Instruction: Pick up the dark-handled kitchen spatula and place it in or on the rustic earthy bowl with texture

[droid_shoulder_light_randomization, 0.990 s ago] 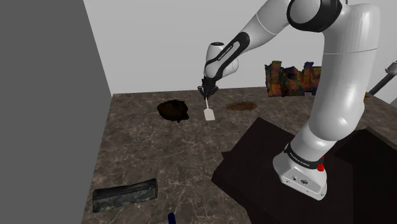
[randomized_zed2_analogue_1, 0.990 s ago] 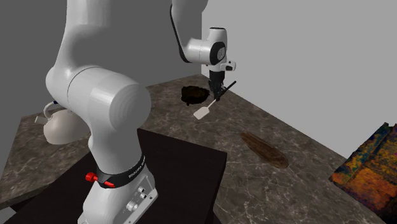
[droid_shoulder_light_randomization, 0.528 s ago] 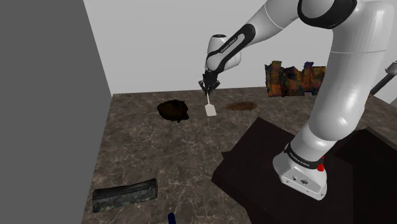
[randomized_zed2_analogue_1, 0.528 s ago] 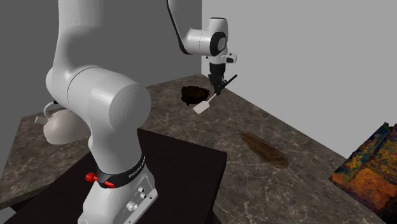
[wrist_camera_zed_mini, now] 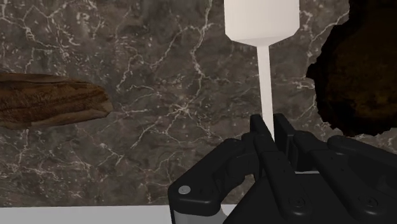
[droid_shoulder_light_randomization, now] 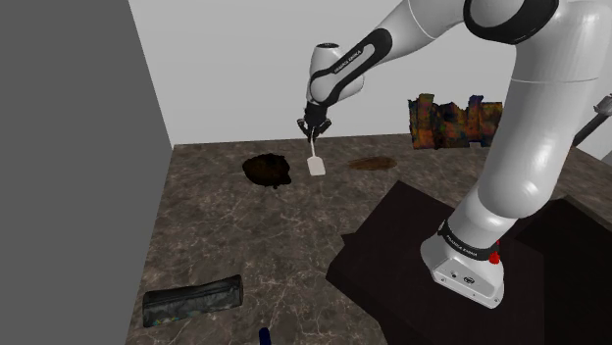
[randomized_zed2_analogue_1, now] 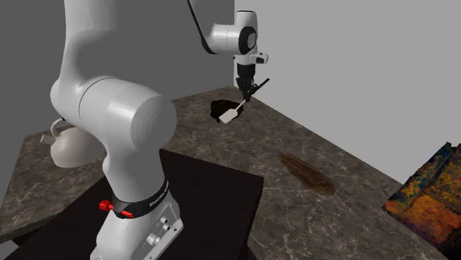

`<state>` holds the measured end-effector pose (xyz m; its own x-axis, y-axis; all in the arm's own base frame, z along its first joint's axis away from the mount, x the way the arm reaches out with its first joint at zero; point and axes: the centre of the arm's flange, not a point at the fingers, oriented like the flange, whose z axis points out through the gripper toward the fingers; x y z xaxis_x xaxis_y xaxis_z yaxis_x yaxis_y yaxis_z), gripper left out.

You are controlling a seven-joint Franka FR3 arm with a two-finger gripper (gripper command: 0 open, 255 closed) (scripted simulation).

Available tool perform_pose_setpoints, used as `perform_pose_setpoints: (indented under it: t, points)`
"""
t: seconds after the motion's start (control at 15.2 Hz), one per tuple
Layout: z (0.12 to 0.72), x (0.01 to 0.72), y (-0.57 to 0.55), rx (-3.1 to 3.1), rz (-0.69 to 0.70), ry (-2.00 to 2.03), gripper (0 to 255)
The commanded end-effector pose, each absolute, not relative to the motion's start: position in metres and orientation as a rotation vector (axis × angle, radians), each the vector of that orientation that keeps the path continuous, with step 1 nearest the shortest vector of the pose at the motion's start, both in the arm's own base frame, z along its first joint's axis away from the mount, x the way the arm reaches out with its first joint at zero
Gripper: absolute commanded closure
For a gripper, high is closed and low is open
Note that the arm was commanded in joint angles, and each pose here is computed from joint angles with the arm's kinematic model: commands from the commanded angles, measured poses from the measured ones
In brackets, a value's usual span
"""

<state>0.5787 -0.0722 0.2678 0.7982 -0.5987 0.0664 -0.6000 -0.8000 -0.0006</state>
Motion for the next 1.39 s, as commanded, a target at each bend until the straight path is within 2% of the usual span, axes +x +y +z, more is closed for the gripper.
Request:
perform_pose_setpoints:
  t: [0.0, 0.73, 1.32]
  points:
    - [0.269, 0.591, -0.049, 2.959, 0.098, -0.988, 255]
    - [0.278, 0.664, 0.082, 2.959, 0.098, -0.988, 255]
    - [0.231, 0.664, 0.082, 2.959, 0.098, -0.988, 255]
